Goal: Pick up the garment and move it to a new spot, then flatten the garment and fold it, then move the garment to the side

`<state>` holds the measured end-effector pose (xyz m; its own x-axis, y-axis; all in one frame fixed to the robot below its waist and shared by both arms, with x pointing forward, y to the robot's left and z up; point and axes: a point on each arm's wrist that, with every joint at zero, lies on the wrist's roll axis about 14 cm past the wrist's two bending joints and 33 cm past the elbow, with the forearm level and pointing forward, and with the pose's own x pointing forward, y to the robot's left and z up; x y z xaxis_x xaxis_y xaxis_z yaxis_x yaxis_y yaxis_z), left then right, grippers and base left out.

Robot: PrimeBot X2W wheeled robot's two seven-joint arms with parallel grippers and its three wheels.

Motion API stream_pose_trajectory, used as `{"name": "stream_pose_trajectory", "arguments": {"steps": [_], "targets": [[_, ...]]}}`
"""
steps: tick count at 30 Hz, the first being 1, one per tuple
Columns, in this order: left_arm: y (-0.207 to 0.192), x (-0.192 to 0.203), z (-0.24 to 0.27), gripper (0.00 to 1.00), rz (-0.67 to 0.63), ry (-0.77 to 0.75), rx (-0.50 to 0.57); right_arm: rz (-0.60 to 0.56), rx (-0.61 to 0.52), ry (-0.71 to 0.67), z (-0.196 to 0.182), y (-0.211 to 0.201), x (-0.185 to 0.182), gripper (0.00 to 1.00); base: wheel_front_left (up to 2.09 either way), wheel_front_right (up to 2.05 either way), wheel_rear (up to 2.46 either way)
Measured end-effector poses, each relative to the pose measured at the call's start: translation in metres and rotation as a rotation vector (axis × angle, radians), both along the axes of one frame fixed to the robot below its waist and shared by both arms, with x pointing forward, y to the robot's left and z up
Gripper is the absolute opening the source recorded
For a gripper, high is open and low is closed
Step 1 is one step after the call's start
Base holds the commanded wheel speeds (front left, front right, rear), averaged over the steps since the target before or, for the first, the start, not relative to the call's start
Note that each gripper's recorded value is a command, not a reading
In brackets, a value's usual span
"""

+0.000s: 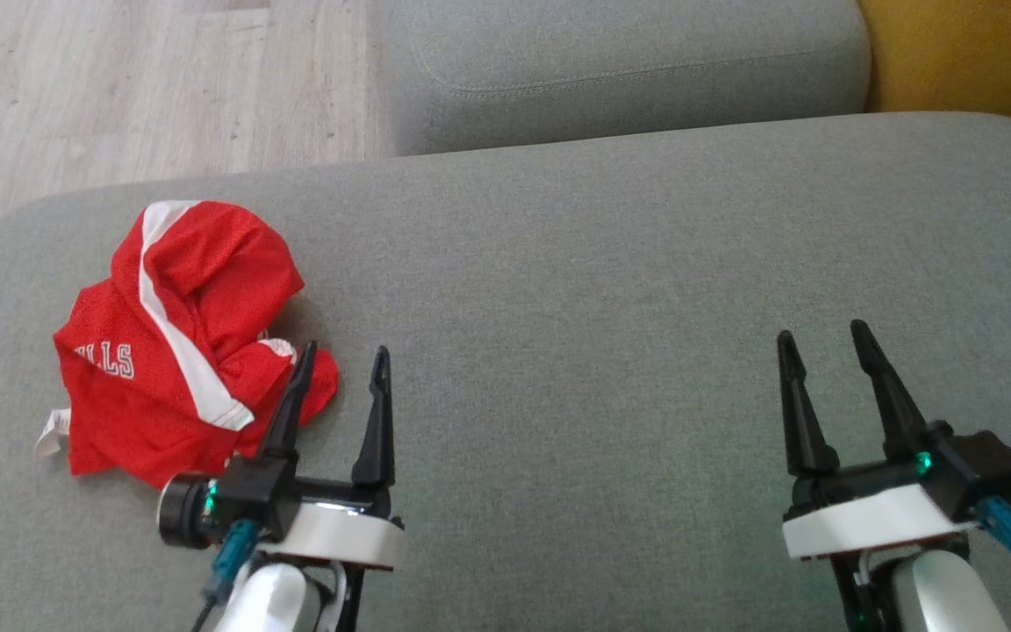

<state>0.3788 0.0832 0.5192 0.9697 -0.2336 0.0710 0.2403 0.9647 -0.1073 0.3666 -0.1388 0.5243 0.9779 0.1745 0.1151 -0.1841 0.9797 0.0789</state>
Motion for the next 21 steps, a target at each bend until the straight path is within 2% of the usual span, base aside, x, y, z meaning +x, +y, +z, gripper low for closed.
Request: {"name": "stream_pose_trajectory", "arguments": {"steps": [5, 12, 21], "targets": [[0.011, -0.005, -0.014, 1.0, 0.035, 0.041, -0.042, -0.019, 0.026, 0.003, -0.004, -0.006, -0.004, 1.0, 0.0, 0.0, 0.0], [0.018, -0.013, -0.051, 1.0, 0.052, 0.123, 0.047, -0.024, 0.019, 0.029, -0.015, -0.007, -0.008, 1.0, 0.0, 0.0, 0.0], [0.016, -0.015, -0.054, 1.0, 0.044, 0.134, 0.044, -0.018, 0.013, 0.044, -0.021, -0.006, -0.009, 1.0, 0.0, 0.0, 0.0]]}}
